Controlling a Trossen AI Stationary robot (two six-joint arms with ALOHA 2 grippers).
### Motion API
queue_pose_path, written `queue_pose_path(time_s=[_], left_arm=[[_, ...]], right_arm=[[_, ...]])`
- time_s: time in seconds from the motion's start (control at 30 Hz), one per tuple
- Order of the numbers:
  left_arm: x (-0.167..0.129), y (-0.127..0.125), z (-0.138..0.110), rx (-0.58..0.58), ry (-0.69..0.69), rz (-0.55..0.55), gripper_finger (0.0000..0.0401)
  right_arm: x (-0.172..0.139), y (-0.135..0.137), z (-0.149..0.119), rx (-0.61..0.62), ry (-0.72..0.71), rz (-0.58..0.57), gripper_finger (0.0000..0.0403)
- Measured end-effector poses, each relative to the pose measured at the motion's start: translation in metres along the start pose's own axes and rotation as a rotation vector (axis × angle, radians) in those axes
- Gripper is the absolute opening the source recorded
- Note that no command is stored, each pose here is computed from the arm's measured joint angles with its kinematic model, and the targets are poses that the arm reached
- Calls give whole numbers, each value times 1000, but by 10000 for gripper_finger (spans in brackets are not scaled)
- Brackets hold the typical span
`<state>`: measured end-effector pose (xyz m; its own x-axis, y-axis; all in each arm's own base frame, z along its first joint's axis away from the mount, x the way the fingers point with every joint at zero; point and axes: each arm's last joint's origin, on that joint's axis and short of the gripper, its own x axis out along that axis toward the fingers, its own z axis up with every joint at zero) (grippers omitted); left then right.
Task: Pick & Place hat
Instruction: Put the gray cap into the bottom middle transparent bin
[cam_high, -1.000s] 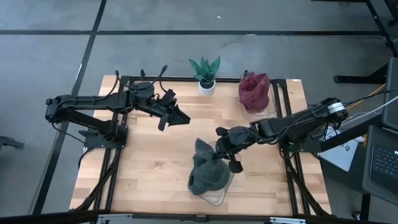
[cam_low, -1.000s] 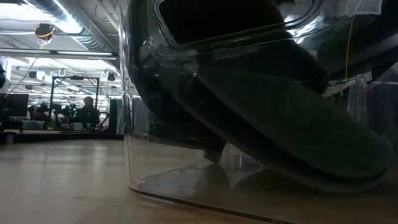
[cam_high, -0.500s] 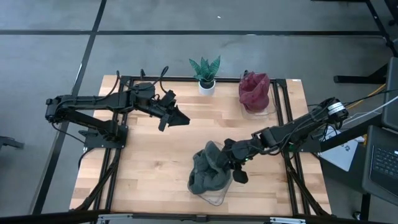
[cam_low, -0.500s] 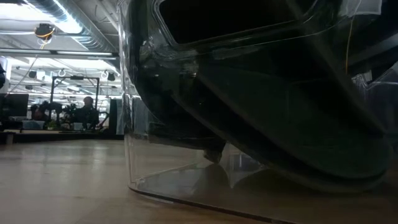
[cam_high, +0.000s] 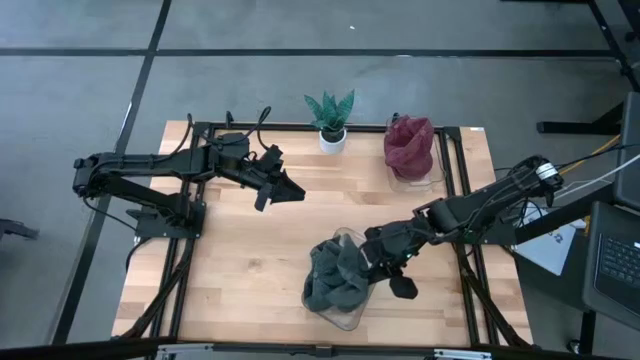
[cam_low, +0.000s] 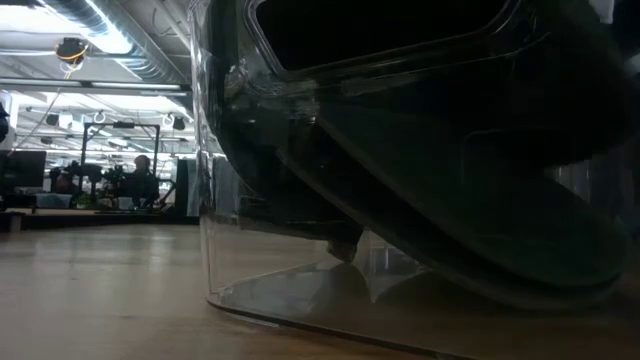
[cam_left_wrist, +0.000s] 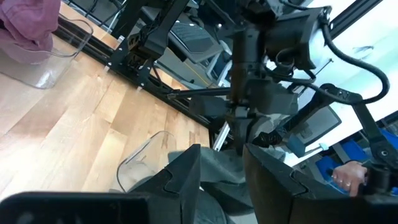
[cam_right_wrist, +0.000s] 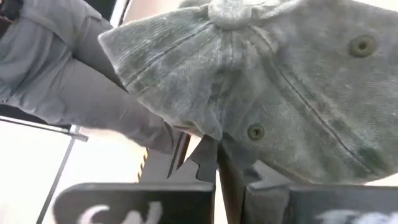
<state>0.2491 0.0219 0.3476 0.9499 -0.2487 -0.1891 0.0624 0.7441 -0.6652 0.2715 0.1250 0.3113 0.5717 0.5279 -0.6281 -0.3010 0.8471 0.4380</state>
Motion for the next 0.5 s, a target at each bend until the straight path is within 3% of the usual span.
queue_pose_path(time_s=[0.27,0.5], left_arm=[[0,0,0,0,0,-1,116],[0,0,0,0,0,0,116]], right_arm=[[7,-4,-5,6,74,-44,5],[21,-8,-8,7,138,-5,5]])
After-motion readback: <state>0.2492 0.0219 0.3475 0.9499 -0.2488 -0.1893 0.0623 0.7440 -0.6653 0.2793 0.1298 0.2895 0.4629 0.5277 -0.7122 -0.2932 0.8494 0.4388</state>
